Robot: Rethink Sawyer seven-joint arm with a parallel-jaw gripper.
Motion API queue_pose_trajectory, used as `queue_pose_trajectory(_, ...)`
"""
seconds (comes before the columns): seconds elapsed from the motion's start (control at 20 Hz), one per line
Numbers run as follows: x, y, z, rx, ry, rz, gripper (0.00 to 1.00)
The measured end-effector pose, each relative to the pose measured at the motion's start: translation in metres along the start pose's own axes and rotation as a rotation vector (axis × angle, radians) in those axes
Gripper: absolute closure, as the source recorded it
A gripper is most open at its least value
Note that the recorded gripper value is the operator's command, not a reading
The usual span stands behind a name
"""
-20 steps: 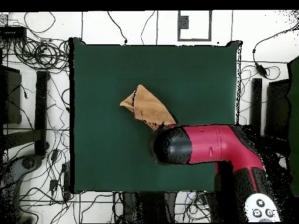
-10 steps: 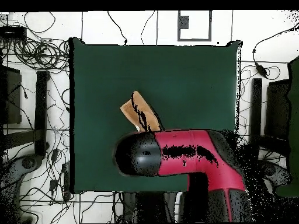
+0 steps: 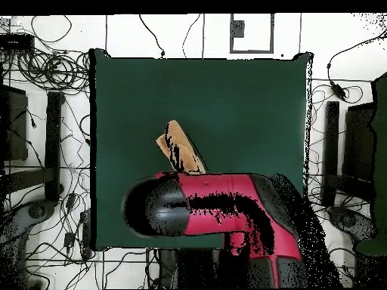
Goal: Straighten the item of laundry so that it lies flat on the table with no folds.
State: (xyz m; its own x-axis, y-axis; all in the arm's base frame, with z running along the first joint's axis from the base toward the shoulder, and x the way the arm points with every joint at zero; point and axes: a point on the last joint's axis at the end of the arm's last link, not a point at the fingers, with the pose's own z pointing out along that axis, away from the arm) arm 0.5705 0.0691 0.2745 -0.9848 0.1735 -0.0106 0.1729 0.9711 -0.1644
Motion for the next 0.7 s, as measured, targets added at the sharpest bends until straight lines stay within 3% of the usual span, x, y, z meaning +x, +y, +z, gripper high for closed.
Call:
queue_pose_trajectory(0.5,-0.053,-0.039,0.072,-0.131,-0.169,0.144,1.0)
queue_pose_trajectory(0.7,-0.064,-0.062,0.106,-0.167,-0.181,0.218,1.0)
